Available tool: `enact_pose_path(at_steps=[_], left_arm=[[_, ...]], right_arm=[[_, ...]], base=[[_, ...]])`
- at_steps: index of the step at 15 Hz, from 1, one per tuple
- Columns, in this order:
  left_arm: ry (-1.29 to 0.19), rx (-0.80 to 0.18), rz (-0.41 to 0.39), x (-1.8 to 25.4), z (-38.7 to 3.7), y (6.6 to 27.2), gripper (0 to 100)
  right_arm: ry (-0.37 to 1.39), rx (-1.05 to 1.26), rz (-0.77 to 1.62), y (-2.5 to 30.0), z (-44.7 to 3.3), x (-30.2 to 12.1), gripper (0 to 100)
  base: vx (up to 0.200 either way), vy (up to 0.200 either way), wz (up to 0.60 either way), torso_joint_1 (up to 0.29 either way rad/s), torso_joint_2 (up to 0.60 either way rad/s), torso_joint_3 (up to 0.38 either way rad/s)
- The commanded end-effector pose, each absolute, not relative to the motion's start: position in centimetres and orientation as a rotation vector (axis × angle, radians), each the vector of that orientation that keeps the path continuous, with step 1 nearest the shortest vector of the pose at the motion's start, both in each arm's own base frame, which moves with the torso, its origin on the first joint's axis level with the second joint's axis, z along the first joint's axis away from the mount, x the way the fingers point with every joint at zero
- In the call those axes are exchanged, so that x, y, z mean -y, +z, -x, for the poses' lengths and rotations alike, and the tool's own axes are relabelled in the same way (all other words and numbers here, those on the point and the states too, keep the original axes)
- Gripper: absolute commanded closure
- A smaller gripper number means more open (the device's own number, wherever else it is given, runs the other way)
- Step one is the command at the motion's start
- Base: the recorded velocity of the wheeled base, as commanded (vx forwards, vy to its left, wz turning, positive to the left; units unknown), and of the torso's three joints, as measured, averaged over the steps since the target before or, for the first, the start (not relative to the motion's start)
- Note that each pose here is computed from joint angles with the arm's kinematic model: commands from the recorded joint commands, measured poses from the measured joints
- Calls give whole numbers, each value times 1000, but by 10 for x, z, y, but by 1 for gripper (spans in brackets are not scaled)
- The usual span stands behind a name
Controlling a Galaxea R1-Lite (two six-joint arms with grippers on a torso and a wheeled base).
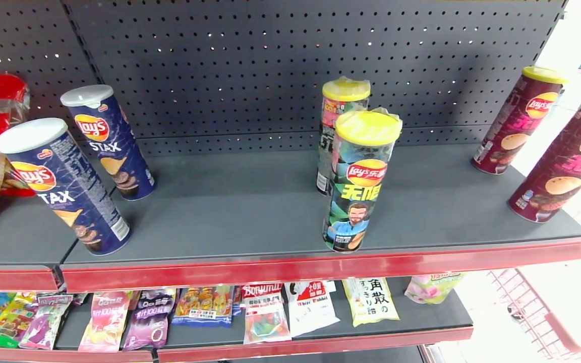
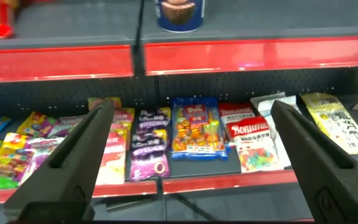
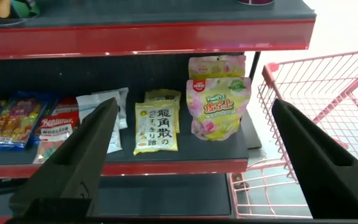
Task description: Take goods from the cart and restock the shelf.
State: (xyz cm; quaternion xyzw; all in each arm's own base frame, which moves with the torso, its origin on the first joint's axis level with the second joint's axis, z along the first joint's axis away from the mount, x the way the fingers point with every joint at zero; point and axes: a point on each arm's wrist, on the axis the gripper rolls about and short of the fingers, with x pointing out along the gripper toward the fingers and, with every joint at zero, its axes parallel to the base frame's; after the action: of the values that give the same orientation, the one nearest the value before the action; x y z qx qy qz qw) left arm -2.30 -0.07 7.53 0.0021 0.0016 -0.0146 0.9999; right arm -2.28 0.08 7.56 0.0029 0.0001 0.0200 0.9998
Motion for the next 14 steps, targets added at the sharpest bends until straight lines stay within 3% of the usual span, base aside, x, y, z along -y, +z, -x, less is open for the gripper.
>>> enact_pose_path(at_steps=[1,2,14], left_arm=[[-28,-5,-5,1,23,75,0],[-28,-5,-3,1,23,75,0],[-28,-5,-1,1,23,75,0]], right_arm=[[41,-2,-6,76,23,-1,0],[41,1,-6,76,23,-1,0],[41,1,-6,76,23,-1,0]], base=[[0,-200,0,-2,2,7],[0,-200,0,27,17,-2],[0,0,0,0,0,0]])
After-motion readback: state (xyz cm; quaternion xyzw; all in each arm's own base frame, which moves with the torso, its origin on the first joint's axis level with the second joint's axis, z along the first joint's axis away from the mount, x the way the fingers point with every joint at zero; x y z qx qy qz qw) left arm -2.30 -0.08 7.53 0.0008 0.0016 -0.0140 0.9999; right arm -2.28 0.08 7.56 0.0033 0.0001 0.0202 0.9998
